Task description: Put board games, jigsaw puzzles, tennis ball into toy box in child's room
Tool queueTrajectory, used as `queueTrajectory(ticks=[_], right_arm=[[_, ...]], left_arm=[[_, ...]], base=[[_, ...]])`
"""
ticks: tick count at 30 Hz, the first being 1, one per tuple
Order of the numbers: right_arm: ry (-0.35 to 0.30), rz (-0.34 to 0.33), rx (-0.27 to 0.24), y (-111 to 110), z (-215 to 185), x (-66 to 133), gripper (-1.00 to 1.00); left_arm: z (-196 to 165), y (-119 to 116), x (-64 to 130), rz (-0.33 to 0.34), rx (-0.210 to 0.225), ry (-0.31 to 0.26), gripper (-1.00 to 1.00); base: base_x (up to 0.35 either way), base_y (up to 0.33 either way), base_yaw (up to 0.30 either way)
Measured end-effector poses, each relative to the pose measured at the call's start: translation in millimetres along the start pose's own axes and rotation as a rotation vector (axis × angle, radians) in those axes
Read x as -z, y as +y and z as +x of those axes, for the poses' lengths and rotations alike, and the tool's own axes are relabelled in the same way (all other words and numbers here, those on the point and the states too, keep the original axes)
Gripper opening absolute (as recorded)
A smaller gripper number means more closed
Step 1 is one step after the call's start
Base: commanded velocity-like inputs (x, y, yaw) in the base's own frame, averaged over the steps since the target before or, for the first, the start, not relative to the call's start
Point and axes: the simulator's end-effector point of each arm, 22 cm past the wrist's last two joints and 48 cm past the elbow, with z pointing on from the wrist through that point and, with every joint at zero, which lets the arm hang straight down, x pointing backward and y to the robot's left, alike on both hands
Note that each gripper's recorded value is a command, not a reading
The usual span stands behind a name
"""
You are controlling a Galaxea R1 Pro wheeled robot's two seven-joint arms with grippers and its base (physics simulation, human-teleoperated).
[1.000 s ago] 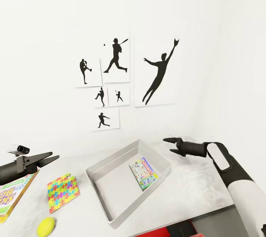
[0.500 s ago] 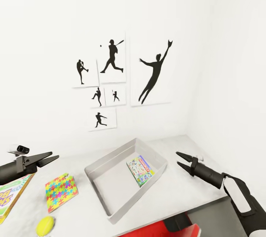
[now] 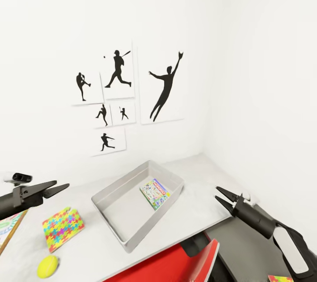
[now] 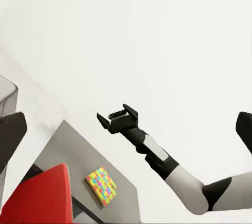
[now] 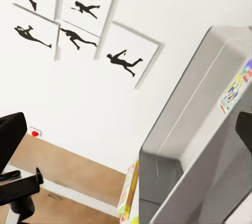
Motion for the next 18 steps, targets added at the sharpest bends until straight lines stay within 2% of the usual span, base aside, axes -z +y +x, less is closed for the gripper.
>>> queueTrajectory(ticks=[5, 7, 18], right_arm=[[-0.003, -0.005, 0.002, 6, 0, 1.0, 1.0], [-0.003, -0.006, 0.004, 8, -1, 2.0, 1.0], [-0.04, -0.001, 0.053, 14, -8, 3.3, 1.0]], left_arm=[[-2, -35, 4.8, 0.133, -0.009, 0.001, 1.0], [-2, -41, 6.5, 0.152, -0.01, 0.001, 1.0], [-7, -51, 16.2, 0.146, -0.018, 0.016, 1.0]], base=[[-0.008, 0.002, -0.217], [-0.002, 0.001, -0.073], [-0.024, 0.0, -0.011]])
